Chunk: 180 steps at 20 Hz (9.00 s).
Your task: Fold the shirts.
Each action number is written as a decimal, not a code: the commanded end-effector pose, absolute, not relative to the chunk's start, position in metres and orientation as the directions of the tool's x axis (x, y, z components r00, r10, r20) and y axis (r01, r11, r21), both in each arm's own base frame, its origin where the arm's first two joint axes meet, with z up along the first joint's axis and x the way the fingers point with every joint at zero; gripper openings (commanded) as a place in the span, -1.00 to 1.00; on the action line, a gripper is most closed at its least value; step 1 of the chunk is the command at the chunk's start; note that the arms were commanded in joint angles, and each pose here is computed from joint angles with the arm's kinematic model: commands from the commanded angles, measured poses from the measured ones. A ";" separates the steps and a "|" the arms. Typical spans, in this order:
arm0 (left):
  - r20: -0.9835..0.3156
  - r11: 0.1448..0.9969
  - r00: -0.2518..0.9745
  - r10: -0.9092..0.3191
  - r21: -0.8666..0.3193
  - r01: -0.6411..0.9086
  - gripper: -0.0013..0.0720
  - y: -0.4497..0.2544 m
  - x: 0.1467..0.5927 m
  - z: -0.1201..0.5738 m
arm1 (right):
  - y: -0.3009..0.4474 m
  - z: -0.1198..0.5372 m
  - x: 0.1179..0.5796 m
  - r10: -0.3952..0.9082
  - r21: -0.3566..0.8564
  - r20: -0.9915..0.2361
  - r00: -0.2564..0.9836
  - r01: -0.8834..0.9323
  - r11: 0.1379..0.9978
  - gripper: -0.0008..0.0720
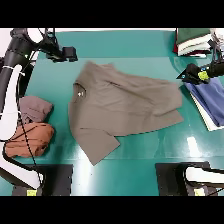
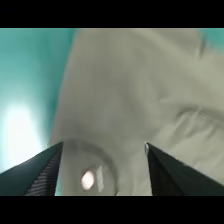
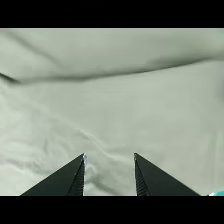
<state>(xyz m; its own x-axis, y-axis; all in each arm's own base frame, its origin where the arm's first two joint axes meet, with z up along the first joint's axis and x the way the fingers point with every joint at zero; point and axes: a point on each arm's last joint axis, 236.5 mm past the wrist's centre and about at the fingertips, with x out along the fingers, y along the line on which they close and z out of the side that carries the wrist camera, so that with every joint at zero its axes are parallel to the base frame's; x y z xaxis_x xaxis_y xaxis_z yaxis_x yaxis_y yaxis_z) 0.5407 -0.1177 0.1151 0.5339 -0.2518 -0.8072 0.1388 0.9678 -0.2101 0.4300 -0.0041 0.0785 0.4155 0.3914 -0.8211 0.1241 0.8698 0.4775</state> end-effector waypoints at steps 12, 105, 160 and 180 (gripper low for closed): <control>-0.976 0.987 0.154 -0.153 -0.143 0.074 0.68 -0.064 0.310 0.002 | 0.041 0.178 0.373 0.416 0.407 -0.749 0.515 -0.138 0.903 -0.09; -0.743 0.891 0.521 -0.421 -0.445 0.085 -0.88 -0.098 0.538 0.082 | -0.036 0.085 0.508 0.258 0.291 -0.859 0.442 0.007 0.957 -0.93; -0.798 0.798 0.076 -0.598 -0.601 -0.035 -0.88 -0.159 0.201 -0.048 | -0.040 -0.086 0.176 0.535 0.431 -0.845 -0.001 0.590 0.682 0.09; -0.864 0.865 0.050 -0.500 -0.501 -0.015 -0.89 -0.129 0.127 0.022 | -0.028 0.002 0.194 0.230 0.233 -0.972 0.037 0.195 0.953 -0.93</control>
<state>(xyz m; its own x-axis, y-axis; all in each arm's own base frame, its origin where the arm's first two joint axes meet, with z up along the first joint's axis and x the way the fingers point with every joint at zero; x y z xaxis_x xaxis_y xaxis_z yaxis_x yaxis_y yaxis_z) 0.1571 -0.1347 0.0127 0.1002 -0.5157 -0.8509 0.0051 0.8555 -0.5178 0.2140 -0.0102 -0.0228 0.0469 0.3868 -0.9210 0.2425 0.8900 0.3862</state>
